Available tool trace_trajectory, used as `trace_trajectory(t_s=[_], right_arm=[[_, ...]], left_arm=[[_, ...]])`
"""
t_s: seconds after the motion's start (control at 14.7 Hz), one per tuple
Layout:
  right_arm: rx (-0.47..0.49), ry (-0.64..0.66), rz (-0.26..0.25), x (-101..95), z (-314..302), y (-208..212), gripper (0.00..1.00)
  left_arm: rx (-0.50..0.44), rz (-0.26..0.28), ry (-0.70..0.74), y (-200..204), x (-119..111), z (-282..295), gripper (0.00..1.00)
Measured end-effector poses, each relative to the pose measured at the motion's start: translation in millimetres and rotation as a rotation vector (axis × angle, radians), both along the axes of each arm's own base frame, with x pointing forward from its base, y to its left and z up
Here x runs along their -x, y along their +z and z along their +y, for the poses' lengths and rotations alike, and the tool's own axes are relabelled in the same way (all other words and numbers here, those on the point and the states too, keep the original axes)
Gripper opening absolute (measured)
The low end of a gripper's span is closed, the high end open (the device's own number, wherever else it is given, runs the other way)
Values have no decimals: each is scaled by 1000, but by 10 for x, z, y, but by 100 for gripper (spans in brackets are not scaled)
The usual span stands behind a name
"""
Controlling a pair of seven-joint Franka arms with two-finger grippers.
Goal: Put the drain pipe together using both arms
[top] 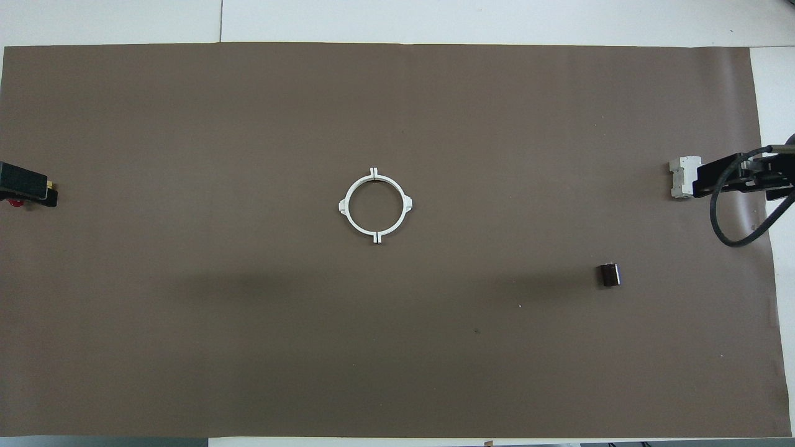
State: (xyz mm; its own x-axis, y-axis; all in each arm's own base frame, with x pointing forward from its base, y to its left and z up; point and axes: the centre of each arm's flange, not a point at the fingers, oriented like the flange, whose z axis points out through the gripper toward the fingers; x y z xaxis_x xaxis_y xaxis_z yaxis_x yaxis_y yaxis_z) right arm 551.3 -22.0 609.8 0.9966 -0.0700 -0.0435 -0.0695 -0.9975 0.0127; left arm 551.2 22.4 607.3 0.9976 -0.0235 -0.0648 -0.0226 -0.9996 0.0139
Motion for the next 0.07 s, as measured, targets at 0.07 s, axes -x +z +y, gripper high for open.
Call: trace_trajectory(t_s=[0.07], right_arm=[[0, 0, 0, 0, 0, 0, 100]], left_arm=[[0, 0, -1, -2, 0, -4, 100]])
